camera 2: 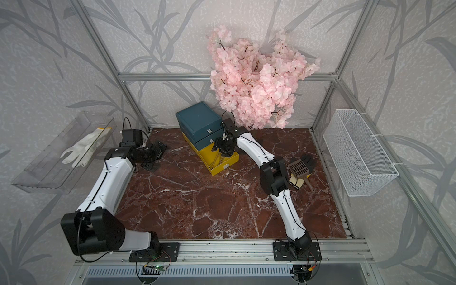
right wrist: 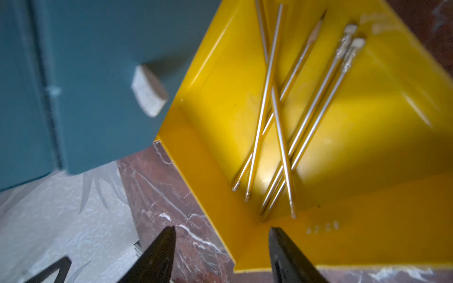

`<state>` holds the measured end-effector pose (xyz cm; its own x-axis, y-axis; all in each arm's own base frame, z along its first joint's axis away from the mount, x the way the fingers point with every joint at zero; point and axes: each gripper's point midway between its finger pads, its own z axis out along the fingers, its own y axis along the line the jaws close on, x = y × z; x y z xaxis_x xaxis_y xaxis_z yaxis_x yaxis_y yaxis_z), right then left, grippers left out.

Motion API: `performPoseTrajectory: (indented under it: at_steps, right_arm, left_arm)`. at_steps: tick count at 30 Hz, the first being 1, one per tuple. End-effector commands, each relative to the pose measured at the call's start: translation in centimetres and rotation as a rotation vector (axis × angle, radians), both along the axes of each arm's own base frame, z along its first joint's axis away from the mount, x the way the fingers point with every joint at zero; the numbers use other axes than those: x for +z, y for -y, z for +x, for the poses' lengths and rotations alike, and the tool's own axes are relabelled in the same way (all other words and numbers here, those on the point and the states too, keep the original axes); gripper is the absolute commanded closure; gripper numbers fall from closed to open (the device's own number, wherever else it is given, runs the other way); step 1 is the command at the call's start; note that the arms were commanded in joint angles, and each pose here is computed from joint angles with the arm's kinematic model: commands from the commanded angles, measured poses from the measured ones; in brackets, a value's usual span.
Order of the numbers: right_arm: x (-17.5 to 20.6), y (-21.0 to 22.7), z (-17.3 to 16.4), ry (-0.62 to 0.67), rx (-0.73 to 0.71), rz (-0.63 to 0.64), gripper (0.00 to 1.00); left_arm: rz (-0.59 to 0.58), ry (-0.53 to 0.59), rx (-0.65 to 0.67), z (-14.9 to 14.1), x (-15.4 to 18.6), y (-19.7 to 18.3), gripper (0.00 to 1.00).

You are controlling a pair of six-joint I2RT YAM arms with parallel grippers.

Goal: Please place the pencils in the drawer according to their color
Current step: Place the pencil in the drawer, then close the drawer in the storage box.

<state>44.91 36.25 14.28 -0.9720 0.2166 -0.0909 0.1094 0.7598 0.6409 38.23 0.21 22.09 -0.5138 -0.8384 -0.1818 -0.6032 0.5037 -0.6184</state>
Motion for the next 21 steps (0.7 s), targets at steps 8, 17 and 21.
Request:
performPoseTrajectory:
  at_steps: [8,17,21]
  right_arm:
    - [1.0,7.3,-2.0,0.05,-0.306,0.236,0.38]
    - [-6.1,10.7,-3.1,-0.063,-0.431,0.25,0.8]
    - [-7.7,10.3,-2.6,-0.089,-0.456,0.276,0.96]
  left_arm:
    - [0.092,0.051,-0.035,8.8,4.2,0.9,0.0]
    - [0.187,-0.028,-0.098,14.6,3.0,3.6,0.0]
    - [0.197,-0.086,-0.119,15.5,0.9,4.5,0.0]
